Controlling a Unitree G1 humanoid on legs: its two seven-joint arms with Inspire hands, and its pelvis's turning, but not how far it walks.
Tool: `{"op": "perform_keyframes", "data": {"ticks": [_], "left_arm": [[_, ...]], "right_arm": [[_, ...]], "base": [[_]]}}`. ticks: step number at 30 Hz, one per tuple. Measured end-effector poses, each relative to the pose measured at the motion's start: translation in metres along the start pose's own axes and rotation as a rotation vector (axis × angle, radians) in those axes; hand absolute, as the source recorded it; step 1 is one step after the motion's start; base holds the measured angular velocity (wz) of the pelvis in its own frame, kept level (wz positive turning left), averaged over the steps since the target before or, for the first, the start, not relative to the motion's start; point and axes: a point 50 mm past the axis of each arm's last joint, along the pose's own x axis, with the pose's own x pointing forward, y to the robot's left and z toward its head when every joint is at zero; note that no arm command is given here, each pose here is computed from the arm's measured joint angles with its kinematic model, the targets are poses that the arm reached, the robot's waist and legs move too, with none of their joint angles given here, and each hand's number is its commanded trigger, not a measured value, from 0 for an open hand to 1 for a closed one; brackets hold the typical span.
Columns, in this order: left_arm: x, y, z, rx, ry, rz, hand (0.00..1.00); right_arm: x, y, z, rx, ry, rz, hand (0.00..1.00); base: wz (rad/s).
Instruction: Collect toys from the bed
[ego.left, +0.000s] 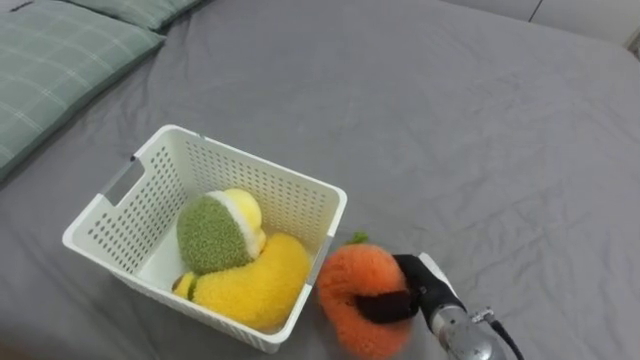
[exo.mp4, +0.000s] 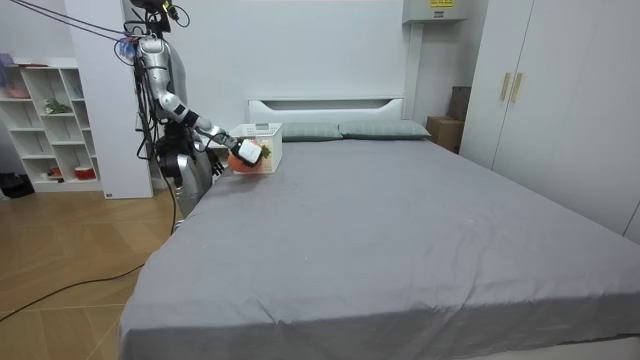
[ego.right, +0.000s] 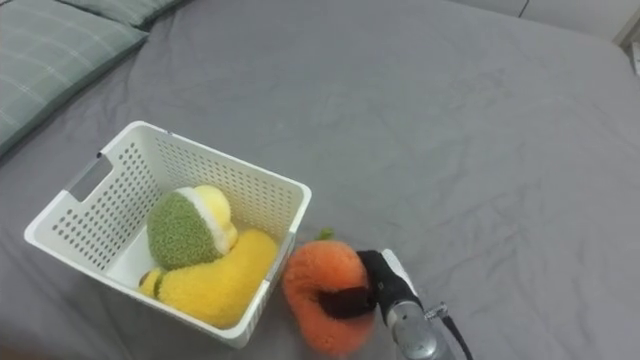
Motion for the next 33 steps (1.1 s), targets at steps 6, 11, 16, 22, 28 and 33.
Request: {"op": "perform_keyframes", "data": {"ticks": [6, 11, 16, 22, 28, 33], "left_arm": [[0.0, 0.0, -0.001, 0.006, 0.005, 0.007, 0.0], [0.0, 0.003, -0.005, -0.015, 0.026, 0.011, 0.0], [0.0, 0.004, -0.006, -0.016, 0.028, 0.019, 0.0], [0.0, 0.005, -0.006, -0.016, 0.03, 0.029, 0.0], [0.0, 0.006, -0.007, -0.013, 0.032, 0.029, 0.0], [-0.001, 0.007, -0.012, -0.01, 0.049, 0.019, 0.0]], "right_arm": [[-0.001, -0.018, 0.024, -0.006, -0.106, -0.058, 1.0], [-0.004, -0.036, 0.041, -0.044, -0.18, -0.118, 1.0], [-0.006, -0.052, 0.059, -0.047, -0.256, -0.171, 1.0], [-0.007, -0.057, 0.077, -0.051, -0.324, -0.191, 1.0], [-0.01, -0.065, 0.113, -0.064, -0.457, -0.216, 1.0], [-0.011, -0.067, 0.12, -0.068, -0.484, -0.22, 1.0]], "base": [[0.0], [0.0], [-0.01], [0.0], [0.0], [0.01]]}}
